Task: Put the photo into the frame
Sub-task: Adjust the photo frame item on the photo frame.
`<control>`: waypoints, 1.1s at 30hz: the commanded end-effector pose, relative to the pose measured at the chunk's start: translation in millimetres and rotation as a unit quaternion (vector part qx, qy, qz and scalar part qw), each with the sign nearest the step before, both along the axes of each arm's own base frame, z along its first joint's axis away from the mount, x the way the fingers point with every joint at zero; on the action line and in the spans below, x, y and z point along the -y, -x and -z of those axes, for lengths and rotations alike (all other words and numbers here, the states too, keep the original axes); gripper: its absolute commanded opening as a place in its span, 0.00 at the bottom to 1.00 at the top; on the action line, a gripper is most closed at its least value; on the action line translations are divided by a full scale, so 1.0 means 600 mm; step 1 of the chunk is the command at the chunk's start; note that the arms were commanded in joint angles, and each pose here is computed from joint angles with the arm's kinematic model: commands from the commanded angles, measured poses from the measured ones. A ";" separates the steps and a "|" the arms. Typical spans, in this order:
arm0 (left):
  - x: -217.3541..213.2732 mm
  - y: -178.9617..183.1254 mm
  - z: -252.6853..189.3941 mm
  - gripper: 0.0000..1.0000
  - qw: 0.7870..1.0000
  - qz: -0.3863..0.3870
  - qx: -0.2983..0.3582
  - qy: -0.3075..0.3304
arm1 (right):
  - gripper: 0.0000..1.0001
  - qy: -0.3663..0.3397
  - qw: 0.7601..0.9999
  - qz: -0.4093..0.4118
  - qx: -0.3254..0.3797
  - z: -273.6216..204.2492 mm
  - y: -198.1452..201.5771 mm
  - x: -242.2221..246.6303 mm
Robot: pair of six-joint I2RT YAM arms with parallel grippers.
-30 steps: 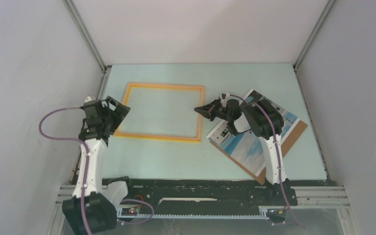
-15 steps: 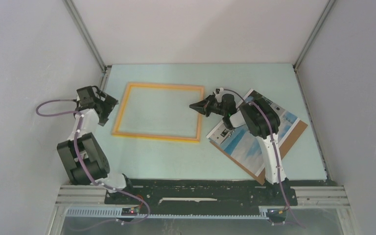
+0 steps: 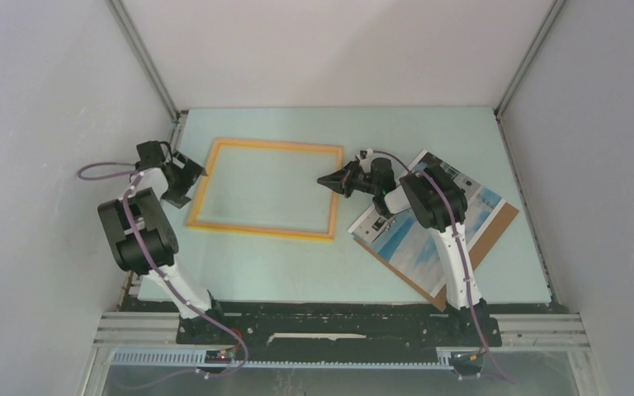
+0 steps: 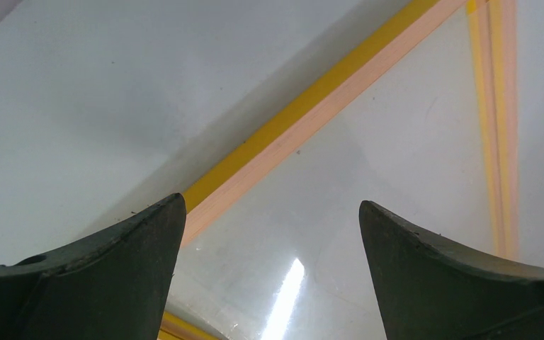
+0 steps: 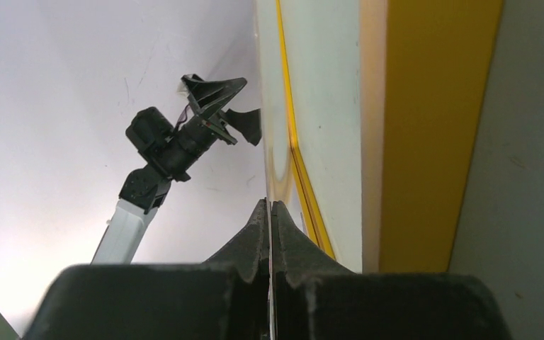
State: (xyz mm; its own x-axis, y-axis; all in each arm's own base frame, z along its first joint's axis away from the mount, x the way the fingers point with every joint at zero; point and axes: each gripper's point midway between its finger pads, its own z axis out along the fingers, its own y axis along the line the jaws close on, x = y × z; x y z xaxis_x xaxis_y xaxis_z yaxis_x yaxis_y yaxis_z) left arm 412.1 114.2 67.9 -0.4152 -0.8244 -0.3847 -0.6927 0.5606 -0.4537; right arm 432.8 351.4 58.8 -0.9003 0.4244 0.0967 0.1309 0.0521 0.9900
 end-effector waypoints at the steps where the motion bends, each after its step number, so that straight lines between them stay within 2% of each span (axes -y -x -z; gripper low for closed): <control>1: -0.018 -0.033 -0.027 1.00 0.999 0.024 0.025 -0.022 | 0.00 -0.010 0.999 -0.035 0.024 -0.014 0.013 -0.023; 7: -0.020 -0.050 -0.012 1.00 0.999 0.040 0.021 -0.012 | 0.00 -0.010 0.999 -0.042 0.026 -0.013 0.015 -0.023; 15: 0.010 -0.046 0.021 1.00 0.998 0.047 0.014 0.046 | 0.00 -0.003 0.998 -0.057 0.037 -0.018 0.023 -0.033; 33: 0.028 -0.045 0.023 1.00 0.995 0.064 0.022 0.070 | 0.00 -0.012 0.996 -0.077 0.051 -0.039 0.018 -0.015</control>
